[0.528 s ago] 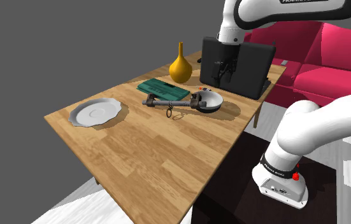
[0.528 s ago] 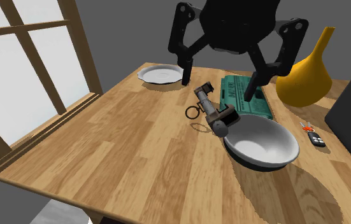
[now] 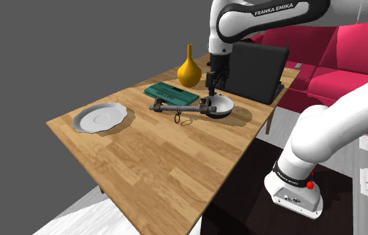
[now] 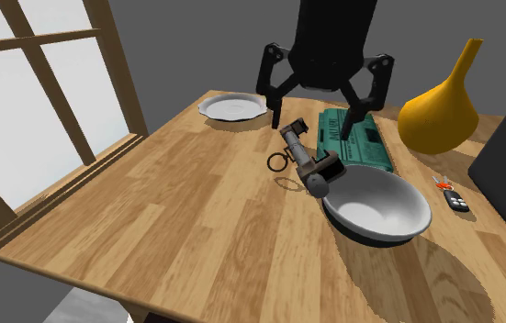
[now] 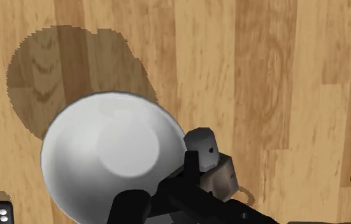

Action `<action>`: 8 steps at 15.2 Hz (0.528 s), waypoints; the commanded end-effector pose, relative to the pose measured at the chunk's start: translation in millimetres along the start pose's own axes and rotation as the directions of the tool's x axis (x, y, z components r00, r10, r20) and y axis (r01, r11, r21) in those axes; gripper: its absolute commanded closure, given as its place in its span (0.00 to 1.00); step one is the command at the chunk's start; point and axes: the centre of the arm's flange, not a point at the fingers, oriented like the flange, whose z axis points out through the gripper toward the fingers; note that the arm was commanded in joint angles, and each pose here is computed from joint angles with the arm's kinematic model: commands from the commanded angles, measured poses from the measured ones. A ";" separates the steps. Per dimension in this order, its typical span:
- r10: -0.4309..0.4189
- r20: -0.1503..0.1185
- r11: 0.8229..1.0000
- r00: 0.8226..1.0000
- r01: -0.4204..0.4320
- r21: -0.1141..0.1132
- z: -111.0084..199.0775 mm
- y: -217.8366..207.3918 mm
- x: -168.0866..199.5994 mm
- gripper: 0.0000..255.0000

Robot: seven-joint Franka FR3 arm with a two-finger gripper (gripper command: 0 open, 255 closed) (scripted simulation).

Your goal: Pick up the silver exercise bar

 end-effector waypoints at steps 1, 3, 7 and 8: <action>-0.027 0.014 0.999 1.000 0.028 -0.020 9.8 -1.3 28.2 0.00; -0.053 0.029 0.998 0.998 0.054 -0.040 21.2 -4.6 54.2 0.00; -0.103 0.061 0.991 0.993 0.108 -0.077 45.3 -12.6 105.3 0.00; -0.116 0.069 0.989 0.991 0.122 -0.086 51.6 -14.8 117.9 0.00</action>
